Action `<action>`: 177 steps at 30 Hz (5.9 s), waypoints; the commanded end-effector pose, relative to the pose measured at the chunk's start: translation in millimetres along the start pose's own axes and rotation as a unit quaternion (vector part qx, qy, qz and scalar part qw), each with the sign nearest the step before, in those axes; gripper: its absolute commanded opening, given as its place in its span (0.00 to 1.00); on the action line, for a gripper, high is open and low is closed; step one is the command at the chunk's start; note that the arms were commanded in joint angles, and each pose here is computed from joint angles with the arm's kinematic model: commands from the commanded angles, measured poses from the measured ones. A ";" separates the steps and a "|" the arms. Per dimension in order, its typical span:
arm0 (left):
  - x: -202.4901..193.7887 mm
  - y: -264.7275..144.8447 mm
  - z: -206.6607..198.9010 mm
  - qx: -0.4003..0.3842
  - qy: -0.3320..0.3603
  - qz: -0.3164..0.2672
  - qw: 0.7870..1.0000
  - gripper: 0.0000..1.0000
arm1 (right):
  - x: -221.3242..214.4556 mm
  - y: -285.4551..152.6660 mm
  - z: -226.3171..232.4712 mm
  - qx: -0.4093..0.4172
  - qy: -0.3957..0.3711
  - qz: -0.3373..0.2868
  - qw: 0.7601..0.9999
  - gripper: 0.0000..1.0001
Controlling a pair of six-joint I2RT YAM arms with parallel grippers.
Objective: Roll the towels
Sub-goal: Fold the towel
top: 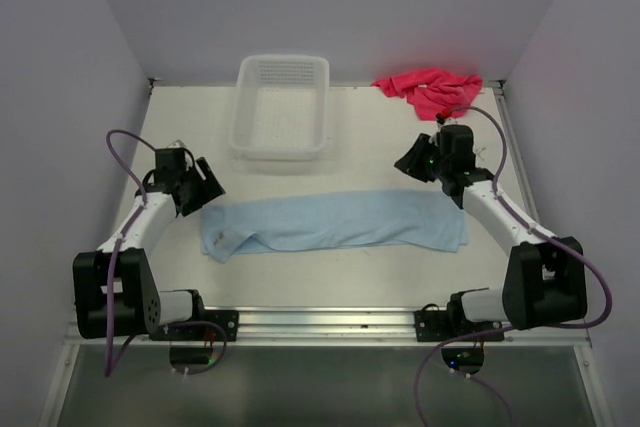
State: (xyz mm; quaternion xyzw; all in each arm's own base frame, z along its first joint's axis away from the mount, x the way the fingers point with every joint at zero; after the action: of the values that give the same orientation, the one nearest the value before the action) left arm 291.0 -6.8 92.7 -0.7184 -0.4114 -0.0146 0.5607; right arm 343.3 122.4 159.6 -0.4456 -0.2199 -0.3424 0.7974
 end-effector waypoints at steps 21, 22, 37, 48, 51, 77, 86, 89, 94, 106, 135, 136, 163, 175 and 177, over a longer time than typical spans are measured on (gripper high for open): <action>-11.9 17.3 20.2 0.042 -0.015 0.036 0.998 0.61 | 6.3 -21.4 -68.9 -0.089 0.074 -0.012 0.993 0.29; -13.1 18.3 20.0 0.040 -0.015 0.039 0.998 0.60 | 6.4 -21.6 -69.2 -0.090 0.073 -0.013 0.993 0.29; -12.2 20.0 16.0 0.024 -0.007 0.039 0.999 0.32 | 9.0 -34.7 -94.0 -0.154 0.063 -0.023 0.986 0.29; -5.1 19.5 10.2 0.002 0.007 0.035 0.999 0.10 | 8.6 -49.9 -142.9 -0.274 0.057 -0.022 0.960 0.34; -2.2 19.7 7.2 -0.006 0.011 0.035 0.999 0.02 | 5.3 -49.3 -157.7 -0.293 0.070 -0.015 0.954 0.35; 8.6 7.7 -9.3 -0.055 0.024 0.017 0.998 0.00 | 6.3 -31.0 -195.5 -0.325 0.068 0.008 0.943 0.41; 11.5 5.6 -10.5 -0.059 0.025 0.012 0.998 0.00 | 14.9 -15.5 -199.6 -0.311 0.057 -0.004 0.949 0.42; 12.1 5.5 -10.4 -0.061 0.025 0.011 0.998 0.00 | 15.3 -9.7 -200.4 -0.304 0.056 -0.004 0.951 0.42; 13.3 5.4 -9.4 -0.061 0.023 0.010 0.998 0.00 | 11.5 -7.8 -201.8 -0.302 0.056 -0.001 0.952 0.38; 15.9 4.6 -7.7 -0.060 0.022 0.007 0.998 0.00 | 5.0 -5.6 -204.9 -0.305 0.054 0.016 0.951 0.27; 33.7 -4.2 -6.3 -0.058 0.023 -0.024 0.998 0.00 | 40.6 -37.8 -185.3 -0.327 0.064 -0.018 0.943 0.00; 35.1 -5.5 -6.7 -0.059 0.023 -0.027 0.998 0.00 | 42.4 -41.8 -183.2 -0.329 0.064 -0.020 0.942 0.00; 77.1 -59.4 -33.1 -0.139 0.056 -0.151 0.977 0.00 | 95.5 -113.8 -140.8 -0.340 0.049 -0.109 0.933 0.00; 97.8 -84.3 -36.9 -0.135 0.059 -0.212 0.966 0.00 | 114.8 -136.7 -116.5 -0.315 0.059 -0.149 0.935 0.00; 97.6 -85.1 -36.5 -0.134 0.058 -0.214 0.966 0.00 | 115.4 -140.0 -113.8 -0.313 0.057 -0.150 0.936 0.00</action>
State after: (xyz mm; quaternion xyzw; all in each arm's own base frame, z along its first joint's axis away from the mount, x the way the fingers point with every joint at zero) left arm 309.5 12.0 189.4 -0.7105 -0.4863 -0.1844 0.4740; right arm 324.0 -66.6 224.2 -0.6325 -0.0994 -0.5054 0.5785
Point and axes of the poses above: each gripper's point midway between its finger pads, its own y axis out along the fingers, its own z axis along the line the jaws close on, x = y × z, the point moved 3 cm from there along -y, back along the fingers, and after that the axes turned 3 degrees about -y, right-handed, at the moved point
